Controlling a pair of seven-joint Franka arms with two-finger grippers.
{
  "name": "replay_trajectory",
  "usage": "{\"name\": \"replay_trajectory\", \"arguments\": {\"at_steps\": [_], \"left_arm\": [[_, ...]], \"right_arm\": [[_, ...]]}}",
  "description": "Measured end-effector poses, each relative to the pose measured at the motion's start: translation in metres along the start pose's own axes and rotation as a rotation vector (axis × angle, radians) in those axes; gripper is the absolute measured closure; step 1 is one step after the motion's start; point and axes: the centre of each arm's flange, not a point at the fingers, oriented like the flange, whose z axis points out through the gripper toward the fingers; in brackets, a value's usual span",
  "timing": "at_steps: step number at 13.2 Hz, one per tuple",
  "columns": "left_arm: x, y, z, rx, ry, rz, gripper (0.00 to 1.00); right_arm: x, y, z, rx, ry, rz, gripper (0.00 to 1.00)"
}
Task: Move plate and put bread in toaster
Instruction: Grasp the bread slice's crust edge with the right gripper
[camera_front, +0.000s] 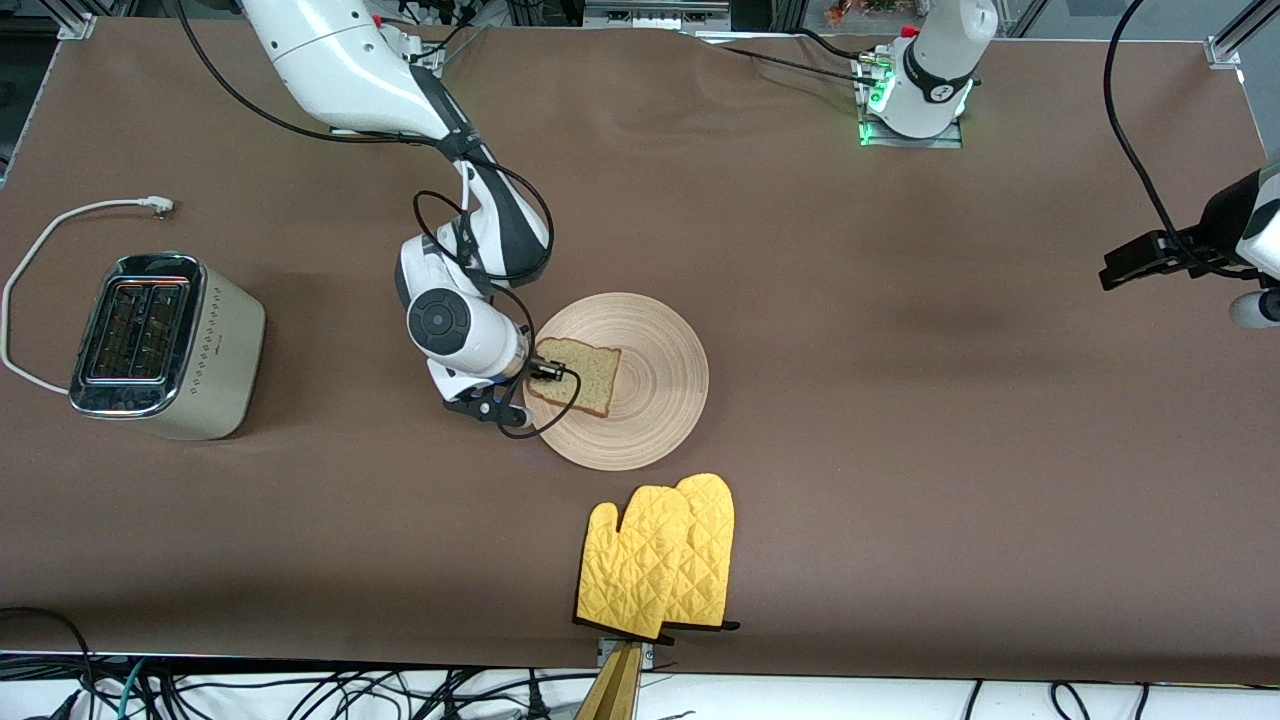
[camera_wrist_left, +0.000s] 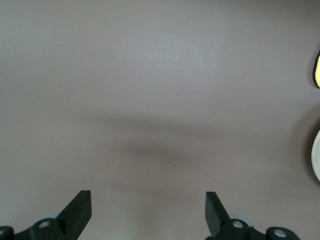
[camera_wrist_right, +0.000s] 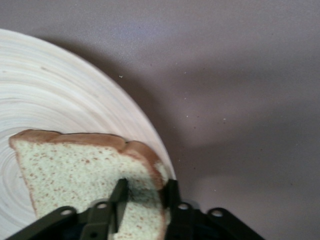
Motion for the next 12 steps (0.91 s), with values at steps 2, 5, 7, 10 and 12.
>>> {"name": "replay_trajectory", "arguments": {"at_steps": [2,5,7,10,12], "left_arm": [[0.0,0.0,0.0,0.0,0.0,0.0,0.0],[0.0,0.0,0.0,0.0,0.0,0.0,0.0],[0.0,0.0,0.0,-0.005,-0.002,0.0,0.0],[0.0,0.0,0.004,-0.008,-0.009,-0.001,0.0],[0.001,0.0,0.005,-0.008,-0.013,-0.001,0.0]], "right_arm": [[-0.002,-0.002,0.0,0.0,0.0,-0.004,0.9],[-0.003,-0.003,0.0,-0.001,0.001,-0.007,0.94],[-0.003,-0.004,0.001,-0.002,0.001,-0.009,0.94],[-0.006,-0.008,-0.003,-0.002,0.004,-0.019,0.95],[-0.007,-0.009,-0.016,-0.022,0.01,-0.039,0.96]]}}
